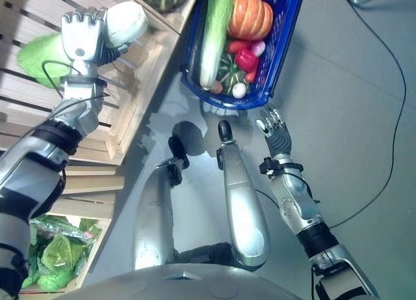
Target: Pick up fruits and vegetables into the basket
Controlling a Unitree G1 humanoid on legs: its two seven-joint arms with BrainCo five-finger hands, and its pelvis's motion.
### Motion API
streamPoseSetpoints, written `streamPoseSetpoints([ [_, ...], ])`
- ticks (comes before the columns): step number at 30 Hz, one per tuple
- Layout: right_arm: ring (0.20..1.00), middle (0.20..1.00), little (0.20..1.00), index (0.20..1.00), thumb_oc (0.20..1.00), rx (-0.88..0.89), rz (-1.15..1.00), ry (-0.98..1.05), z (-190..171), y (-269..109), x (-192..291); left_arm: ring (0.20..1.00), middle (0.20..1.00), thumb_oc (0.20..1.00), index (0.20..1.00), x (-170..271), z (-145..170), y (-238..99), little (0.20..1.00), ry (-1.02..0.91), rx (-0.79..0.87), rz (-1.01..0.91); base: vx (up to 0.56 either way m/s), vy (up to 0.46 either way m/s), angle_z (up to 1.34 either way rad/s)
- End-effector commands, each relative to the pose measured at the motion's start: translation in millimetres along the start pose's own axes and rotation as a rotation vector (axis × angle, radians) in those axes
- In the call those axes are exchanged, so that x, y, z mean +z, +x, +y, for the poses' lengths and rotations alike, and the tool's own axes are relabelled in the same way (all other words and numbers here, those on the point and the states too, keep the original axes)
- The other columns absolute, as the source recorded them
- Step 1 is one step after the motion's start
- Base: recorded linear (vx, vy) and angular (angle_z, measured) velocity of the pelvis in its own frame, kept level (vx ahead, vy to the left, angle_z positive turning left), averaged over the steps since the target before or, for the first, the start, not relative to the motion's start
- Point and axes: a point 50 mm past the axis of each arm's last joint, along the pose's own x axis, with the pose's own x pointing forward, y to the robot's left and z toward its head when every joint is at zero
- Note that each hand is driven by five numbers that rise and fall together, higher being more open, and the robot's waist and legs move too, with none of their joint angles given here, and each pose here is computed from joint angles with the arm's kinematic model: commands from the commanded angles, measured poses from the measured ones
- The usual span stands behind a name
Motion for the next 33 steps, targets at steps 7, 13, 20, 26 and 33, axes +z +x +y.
streamPoseSetpoints([
  [7, 1.000, 1.000, 1.000, 1.000, 1.000, 0.014, -0.142, -0.038, 18, -6, 20, 0.200, 0.200, 0.200, 0.200, 8, 37, -54, 0.200, -0.607, 0.177, 0.048, 0.06, -0.056, 0.25],
  [13, 1.000, 1.000, 1.000, 1.000, 1.000, 0.034, -0.186, -0.127, 19, -11, 25, 0.200, 0.200, 0.200, 0.200, 36, 42, -90, 0.200, -1.037, 0.034, 0.108, 0.08, -0.045, 0.21],
  [20, 1.000, 1.000, 1.000, 1.000, 1.000, 0.193, -0.201, -0.273, 29, -12, 29, 0.200, 0.200, 0.200, 0.200, 59, 35, -117, 0.200, -1.517, -0.255, 0.181, 0.09, -0.042, 0.20],
  [26, 1.000, 1.000, 1.000, 1.000, 1.000, 0.380, -0.129, -0.308, 34, -10, 25, 0.200, 0.200, 0.200, 0.200, 75, 26, -129, 0.200, -1.806, -0.451, 0.227, 0.05, -0.020, 0.10],
  [33, 1.000, 1.000, 1.000, 1.000, 1.000, 0.625, 0.027, -0.255, 38, -13, 16, 0.200, 0.200, 0.200, 0.200, 92, 24, -137, 0.200, -1.999, -0.634, 0.198, 0.05, -0.003, -0.01],
])
